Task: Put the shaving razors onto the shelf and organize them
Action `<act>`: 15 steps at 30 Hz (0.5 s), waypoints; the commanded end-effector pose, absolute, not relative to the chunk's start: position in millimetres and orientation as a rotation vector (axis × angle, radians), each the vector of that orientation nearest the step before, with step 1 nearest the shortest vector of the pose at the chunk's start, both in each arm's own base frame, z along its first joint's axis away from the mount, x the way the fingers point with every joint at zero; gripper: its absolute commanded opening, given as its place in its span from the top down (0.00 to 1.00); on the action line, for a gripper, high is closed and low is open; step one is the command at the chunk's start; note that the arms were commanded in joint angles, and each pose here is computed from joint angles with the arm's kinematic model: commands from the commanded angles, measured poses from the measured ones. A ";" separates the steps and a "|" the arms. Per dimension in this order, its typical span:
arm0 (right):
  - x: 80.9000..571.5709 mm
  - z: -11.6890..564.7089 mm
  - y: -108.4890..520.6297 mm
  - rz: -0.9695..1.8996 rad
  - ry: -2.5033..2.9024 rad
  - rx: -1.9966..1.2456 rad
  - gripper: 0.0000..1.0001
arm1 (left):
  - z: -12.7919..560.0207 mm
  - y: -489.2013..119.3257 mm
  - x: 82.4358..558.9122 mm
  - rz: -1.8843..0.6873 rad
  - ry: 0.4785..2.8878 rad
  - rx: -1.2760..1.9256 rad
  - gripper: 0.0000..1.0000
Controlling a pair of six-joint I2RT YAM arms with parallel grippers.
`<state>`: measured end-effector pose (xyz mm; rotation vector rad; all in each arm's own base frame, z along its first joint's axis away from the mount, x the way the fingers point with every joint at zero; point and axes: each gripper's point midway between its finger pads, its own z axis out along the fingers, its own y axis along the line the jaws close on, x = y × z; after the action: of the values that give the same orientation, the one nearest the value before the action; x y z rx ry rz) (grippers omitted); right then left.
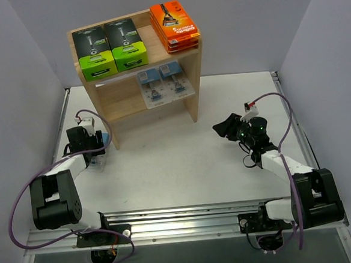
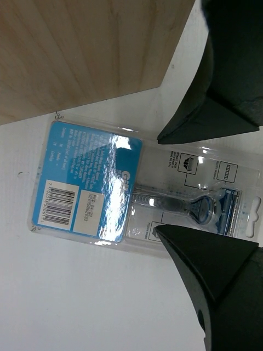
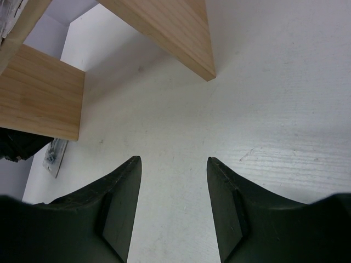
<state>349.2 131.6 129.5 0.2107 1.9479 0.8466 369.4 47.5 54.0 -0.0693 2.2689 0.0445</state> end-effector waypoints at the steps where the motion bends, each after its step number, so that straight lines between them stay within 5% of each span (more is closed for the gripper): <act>1: 352.6 141.3 133.9 0.884 1.896 0.187 0.53 | 48.4 47.4 370.5 0.028 2.322 -0.077 0.31; 15: 353.7 131.4 133.5 0.897 1.919 0.200 0.54 | 18.3 54.8 362.4 0.063 2.481 -0.156 0.34</act>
<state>350.0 132.0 120.1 0.2280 1.9700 0.8718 358.1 52.8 20.7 -0.1367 2.4463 0.0570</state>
